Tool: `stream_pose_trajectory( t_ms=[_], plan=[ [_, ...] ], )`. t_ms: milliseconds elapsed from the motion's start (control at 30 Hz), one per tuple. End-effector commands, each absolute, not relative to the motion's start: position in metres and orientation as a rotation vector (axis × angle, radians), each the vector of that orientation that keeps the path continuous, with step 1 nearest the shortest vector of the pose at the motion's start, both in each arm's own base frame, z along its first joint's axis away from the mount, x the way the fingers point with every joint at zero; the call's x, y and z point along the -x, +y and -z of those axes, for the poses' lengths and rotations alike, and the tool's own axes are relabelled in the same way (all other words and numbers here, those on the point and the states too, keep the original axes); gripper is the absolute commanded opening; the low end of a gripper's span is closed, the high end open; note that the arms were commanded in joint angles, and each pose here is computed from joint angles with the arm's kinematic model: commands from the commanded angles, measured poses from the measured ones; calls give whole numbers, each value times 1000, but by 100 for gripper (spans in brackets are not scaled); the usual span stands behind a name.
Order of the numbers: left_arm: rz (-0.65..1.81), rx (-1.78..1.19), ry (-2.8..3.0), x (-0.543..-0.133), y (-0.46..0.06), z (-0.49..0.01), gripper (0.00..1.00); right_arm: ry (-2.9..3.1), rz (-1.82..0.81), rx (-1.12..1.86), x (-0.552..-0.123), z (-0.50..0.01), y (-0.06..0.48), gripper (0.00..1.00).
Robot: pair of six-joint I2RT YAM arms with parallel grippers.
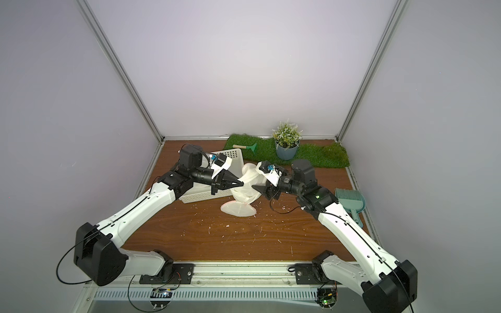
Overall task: Turn the laundry bag inside out
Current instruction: Turn over the laundry bag.
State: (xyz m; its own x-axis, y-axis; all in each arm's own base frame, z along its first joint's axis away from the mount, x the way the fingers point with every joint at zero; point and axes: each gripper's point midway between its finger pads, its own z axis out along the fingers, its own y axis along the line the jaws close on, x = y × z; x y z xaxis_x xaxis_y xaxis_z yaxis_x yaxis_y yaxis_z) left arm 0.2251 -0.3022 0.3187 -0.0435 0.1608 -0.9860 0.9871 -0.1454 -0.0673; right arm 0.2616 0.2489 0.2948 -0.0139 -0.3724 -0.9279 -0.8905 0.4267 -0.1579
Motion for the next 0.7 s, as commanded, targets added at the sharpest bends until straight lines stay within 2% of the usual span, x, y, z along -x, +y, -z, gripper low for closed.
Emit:
stream_pose_trajectory(
  t_ms=[0, 200, 367, 667],
  plan=[
    [1315, -1481, 1265, -214, -298, -315, 0, 1570, -598, 1151, -256, -308, 247, 80],
    [1304, -1499, 1266, -213, -297, -312, 0, 1568, -766, 1199, -235, -306, 255, 77],
    [1287, -1482, 1259, -218, -299, -316, 0, 1510, -952, 1241, -211, -310, 264, 65],
    [1287, -1405, 1221, -228, -295, -329, 0, 1519, -1012, 1218, -200, -300, 256, 49]
  ],
)
